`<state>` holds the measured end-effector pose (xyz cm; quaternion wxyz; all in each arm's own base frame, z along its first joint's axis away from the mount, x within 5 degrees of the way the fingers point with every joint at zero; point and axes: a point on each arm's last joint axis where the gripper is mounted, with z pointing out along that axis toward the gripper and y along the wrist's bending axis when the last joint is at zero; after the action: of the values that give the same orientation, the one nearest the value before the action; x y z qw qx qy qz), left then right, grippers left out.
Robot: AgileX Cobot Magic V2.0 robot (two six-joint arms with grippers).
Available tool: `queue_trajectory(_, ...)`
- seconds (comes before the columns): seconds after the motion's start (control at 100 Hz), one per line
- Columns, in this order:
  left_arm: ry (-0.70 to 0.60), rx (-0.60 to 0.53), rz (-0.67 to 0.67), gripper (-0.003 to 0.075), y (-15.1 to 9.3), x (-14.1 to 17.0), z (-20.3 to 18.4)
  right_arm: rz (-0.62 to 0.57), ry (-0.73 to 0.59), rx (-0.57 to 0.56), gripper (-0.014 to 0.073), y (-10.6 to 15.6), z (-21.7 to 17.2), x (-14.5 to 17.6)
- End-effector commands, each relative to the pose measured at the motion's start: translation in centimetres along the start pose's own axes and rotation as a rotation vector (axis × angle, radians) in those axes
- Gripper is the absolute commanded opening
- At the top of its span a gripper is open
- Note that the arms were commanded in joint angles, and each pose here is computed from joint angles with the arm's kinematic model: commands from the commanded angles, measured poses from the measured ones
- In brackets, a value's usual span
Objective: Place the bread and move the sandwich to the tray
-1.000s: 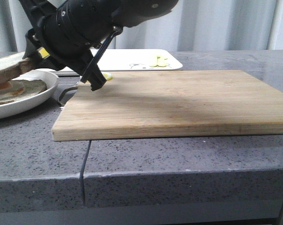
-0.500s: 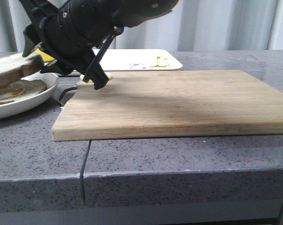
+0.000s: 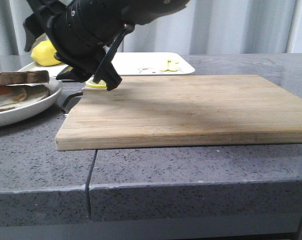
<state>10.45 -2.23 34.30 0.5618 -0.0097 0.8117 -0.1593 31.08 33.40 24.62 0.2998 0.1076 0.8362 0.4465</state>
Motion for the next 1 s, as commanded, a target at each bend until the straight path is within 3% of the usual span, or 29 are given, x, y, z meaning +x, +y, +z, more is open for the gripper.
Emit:
queue_trajectory(0.0, -0.096, 0.001, -0.015, 0.0369, -0.2, -1.6, -0.3, -0.026, -0.067, -0.104, 0.0448, 3.6, -3.0, -2.2)
queue_trajectory(0.16, -0.096, 0.001, -0.015, 0.0369, -0.2, -1.6, -0.3, -0.143, -0.149, -0.113, 0.0448, 4.9, -5.2, -4.0)
queue_trajectory(0.44, -0.096, 0.001, -0.015, 0.0369, -0.2, -1.6, -0.3, -0.678, -0.398, -0.126, 0.0448, 8.7, -13.7, -8.5)
queue_trajectory(0.58, -0.096, 0.001, -0.015, 0.0369, -0.2, -1.6, -0.3, -0.903, -0.557, -0.025, 0.0448, 9.6, -19.2, -10.2)
queue_trajectory(0.76, -0.096, 0.002, -0.016, 0.0369, -0.2, -1.6, -0.3, -1.059, -0.659, 0.189, 0.0448, 7.4, -24.9, -10.7)
queue_trajectory(0.99, -0.096, 0.002, -0.016, 0.0369, -0.2, -1.6, -0.3, -1.093, -0.677, 0.306, 0.0448, 2.1, -30.3, -8.8)
